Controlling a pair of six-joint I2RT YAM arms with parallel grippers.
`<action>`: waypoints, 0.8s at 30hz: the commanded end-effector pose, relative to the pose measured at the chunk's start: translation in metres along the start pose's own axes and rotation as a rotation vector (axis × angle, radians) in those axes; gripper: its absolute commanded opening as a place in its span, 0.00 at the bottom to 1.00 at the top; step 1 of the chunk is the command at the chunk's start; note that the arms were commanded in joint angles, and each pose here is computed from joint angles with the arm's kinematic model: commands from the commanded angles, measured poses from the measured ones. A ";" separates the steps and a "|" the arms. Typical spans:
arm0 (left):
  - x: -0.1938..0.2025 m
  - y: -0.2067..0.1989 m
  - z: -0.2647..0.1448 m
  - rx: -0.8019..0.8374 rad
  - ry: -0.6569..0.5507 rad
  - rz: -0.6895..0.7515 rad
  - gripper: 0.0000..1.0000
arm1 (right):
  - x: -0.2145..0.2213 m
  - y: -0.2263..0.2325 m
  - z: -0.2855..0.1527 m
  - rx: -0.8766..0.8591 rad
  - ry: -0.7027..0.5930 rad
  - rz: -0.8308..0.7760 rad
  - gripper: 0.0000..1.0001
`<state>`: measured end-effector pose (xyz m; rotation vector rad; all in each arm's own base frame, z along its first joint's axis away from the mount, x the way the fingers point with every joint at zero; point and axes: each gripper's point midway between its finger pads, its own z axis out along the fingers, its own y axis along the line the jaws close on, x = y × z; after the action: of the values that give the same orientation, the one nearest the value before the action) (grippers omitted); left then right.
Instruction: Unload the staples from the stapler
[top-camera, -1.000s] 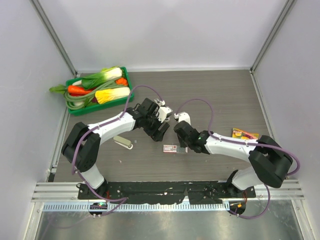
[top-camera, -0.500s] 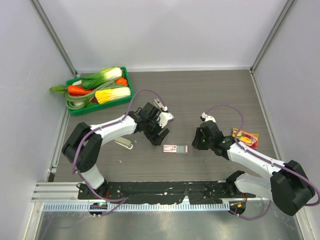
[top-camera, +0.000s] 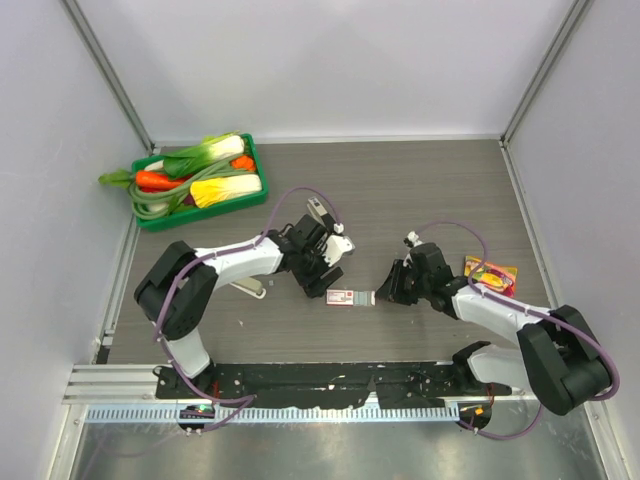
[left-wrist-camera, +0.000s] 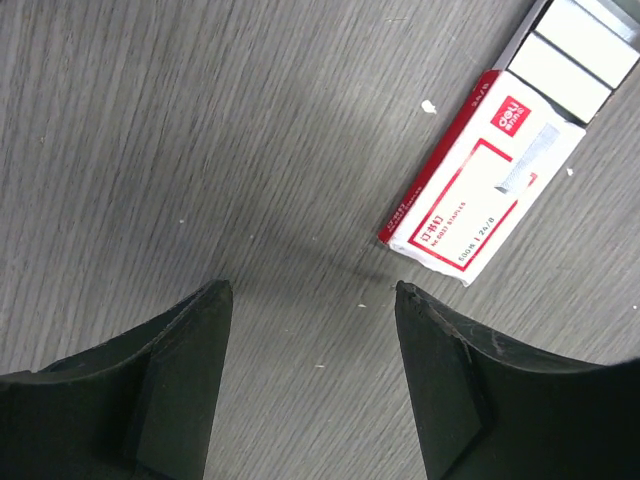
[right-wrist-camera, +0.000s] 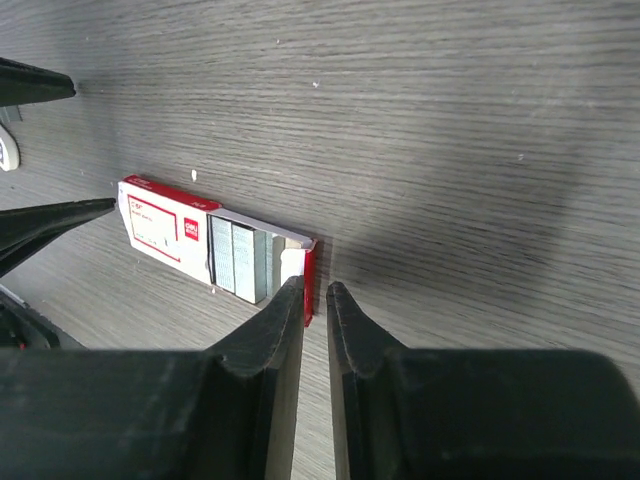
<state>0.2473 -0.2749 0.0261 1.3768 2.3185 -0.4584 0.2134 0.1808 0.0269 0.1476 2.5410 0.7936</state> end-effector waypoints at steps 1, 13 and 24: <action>-0.010 0.003 0.003 -0.028 -0.030 0.036 0.70 | -0.004 0.014 0.002 -0.087 -0.014 0.010 0.20; -0.008 -0.007 0.011 -0.023 -0.006 0.060 0.70 | 0.011 0.004 0.009 -0.087 0.012 0.041 0.18; -0.010 -0.014 0.020 -0.022 0.012 0.079 0.69 | 0.001 0.017 0.014 -0.139 -0.008 0.052 0.17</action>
<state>0.2440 -0.2876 0.0198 1.4368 2.2754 -0.3783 0.2100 0.1972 0.0201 0.1746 2.5121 0.9522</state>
